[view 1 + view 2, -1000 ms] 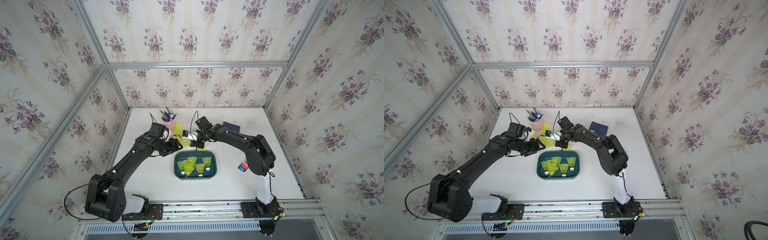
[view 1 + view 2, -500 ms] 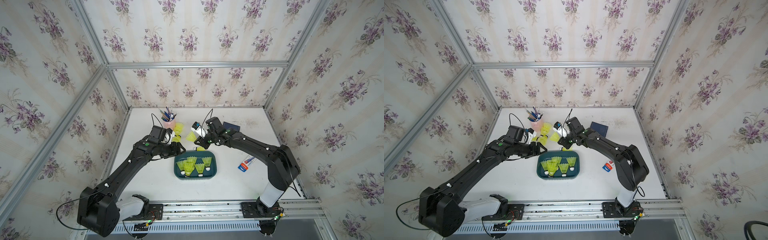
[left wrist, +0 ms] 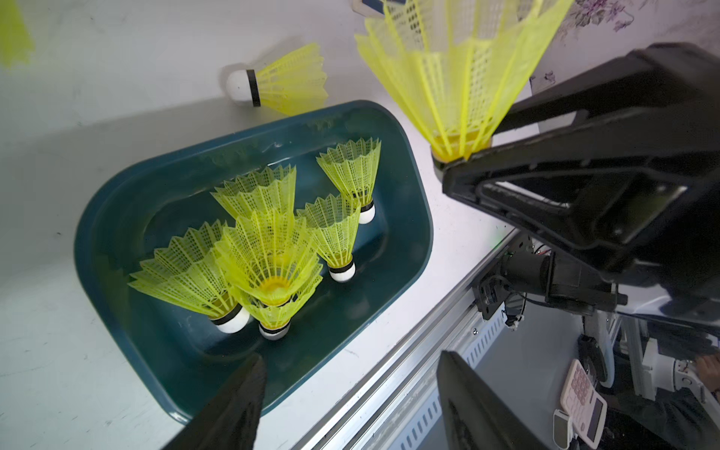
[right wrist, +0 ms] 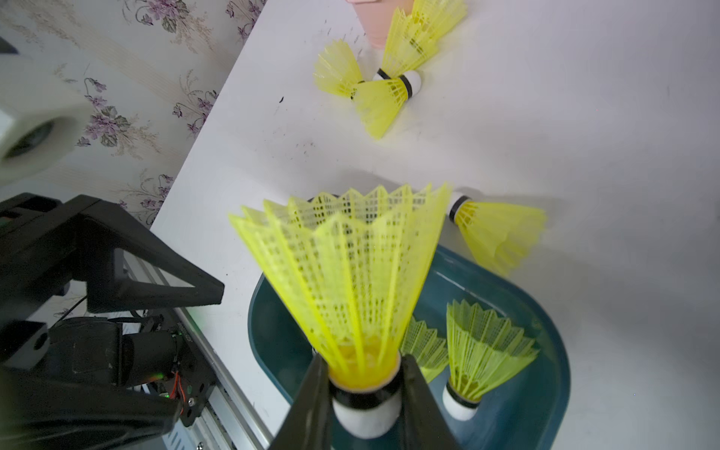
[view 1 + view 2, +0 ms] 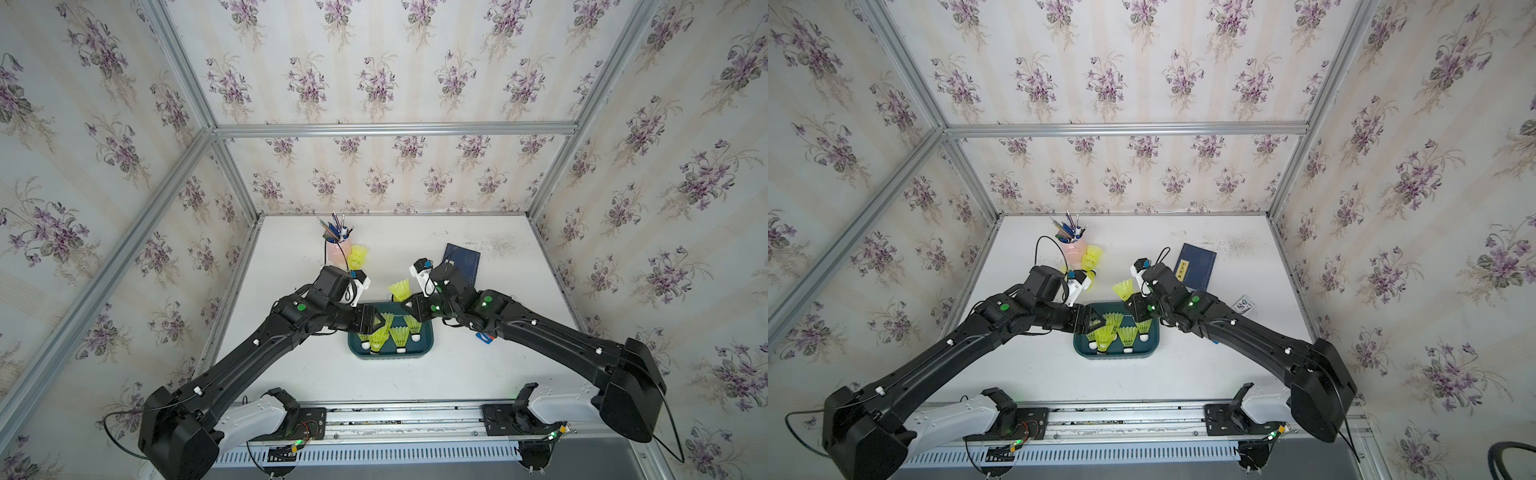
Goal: Put the shuttlecocks into the storage box
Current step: Place the shuttlecock in the storage box, then adjust the storage box at the center of the board.
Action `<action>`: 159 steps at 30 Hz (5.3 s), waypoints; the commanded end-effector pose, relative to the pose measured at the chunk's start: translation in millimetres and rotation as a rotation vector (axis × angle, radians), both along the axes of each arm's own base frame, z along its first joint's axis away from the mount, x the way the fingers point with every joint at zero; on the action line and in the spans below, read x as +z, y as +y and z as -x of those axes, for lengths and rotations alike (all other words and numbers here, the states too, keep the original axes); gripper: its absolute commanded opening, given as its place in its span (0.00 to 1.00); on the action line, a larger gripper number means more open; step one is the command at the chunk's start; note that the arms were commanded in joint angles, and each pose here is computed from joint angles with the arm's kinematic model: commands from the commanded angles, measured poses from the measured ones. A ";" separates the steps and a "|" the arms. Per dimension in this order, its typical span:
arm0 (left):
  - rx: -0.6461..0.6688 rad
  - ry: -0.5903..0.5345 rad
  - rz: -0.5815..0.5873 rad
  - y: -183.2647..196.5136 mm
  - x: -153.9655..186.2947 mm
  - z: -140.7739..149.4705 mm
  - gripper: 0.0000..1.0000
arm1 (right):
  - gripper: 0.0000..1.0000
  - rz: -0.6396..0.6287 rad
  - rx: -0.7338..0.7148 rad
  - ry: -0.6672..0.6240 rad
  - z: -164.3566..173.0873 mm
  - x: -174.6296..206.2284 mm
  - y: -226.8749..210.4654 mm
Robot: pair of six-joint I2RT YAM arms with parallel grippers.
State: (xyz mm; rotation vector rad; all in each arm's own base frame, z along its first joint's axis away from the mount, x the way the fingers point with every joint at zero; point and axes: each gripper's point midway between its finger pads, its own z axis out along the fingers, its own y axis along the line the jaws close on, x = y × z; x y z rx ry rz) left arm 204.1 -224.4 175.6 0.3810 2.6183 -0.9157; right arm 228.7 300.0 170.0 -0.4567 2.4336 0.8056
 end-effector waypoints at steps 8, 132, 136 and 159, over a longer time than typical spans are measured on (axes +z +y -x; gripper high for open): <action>-0.075 -0.037 -0.059 -13.2 -5.1 24.7 0.73 | 0.15 0.058 -0.295 0.238 37.0 -48.8 -33.5; 0.226 0.096 -0.086 44.3 -41.0 -103.3 0.74 | 0.46 0.270 -0.410 0.498 -110.2 -100.9 54.2; 0.204 0.099 -0.077 40.6 -41.2 -103.9 0.74 | 0.46 0.279 -0.407 0.514 -109.7 -106.9 55.4; 0.184 0.100 -0.056 32.5 -39.4 -114.2 0.74 | 0.54 0.297 -0.431 0.554 -102.2 -121.5 45.0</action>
